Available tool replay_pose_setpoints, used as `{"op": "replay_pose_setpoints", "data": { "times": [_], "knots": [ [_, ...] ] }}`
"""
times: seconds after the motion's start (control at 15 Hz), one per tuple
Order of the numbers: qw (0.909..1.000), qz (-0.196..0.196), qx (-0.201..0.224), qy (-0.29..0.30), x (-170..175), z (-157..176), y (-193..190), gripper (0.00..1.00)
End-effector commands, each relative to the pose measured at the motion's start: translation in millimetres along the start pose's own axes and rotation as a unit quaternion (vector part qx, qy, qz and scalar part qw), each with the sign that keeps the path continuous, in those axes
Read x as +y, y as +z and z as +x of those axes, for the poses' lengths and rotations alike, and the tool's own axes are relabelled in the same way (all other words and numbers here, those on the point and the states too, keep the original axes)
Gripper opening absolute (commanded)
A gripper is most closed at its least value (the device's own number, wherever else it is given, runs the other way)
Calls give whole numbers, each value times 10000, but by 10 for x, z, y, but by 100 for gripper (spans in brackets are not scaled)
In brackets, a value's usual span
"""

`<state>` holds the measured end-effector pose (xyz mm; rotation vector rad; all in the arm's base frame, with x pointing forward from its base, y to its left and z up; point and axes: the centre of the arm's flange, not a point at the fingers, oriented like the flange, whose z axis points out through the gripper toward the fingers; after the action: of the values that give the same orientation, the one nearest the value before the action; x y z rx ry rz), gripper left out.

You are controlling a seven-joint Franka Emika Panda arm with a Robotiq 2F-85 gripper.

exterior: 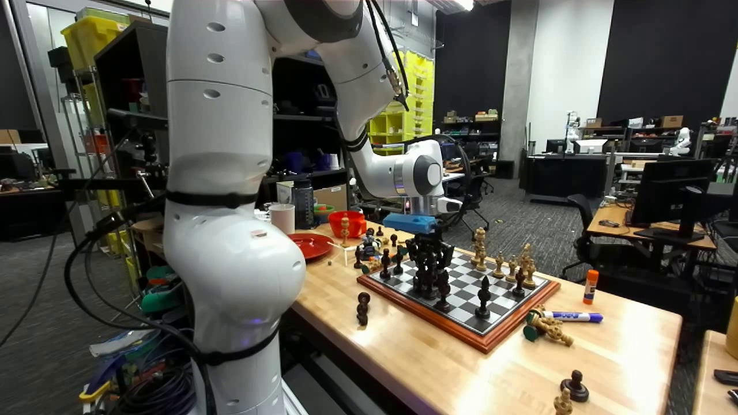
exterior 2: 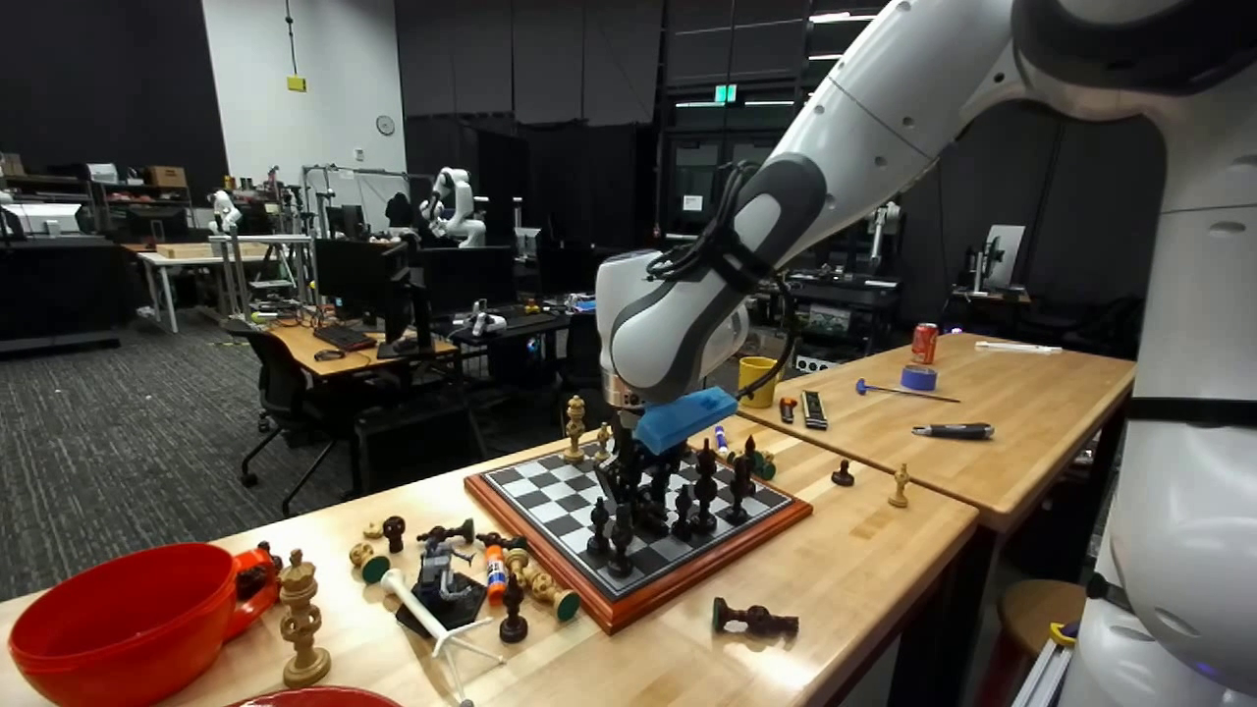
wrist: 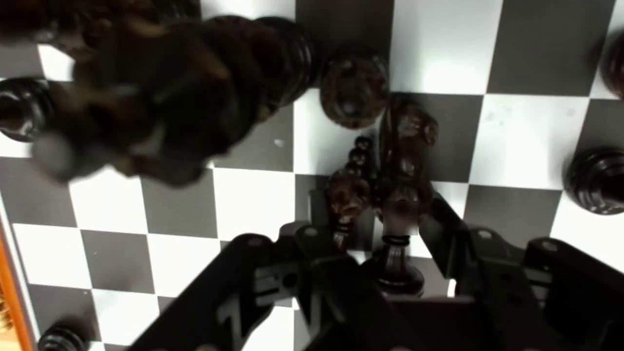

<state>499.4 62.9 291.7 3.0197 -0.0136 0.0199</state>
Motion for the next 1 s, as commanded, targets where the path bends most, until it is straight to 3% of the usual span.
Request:
{"op": "replay_pose_setpoints", "data": {
  "times": [0.0,0.2,0.47,0.73,0.93],
  "knots": [
    [9991,215,4,-375,-177,-174,-272,25],
    [9973,230,344,-610,-329,-208,-551,25],
    [9901,-19,1144,-815,-364,-224,-1128,25],
    [9775,-336,1944,-752,-130,-314,-1799,25],
    [9677,-677,2408,-304,282,-313,-2223,25]
  ]
}}
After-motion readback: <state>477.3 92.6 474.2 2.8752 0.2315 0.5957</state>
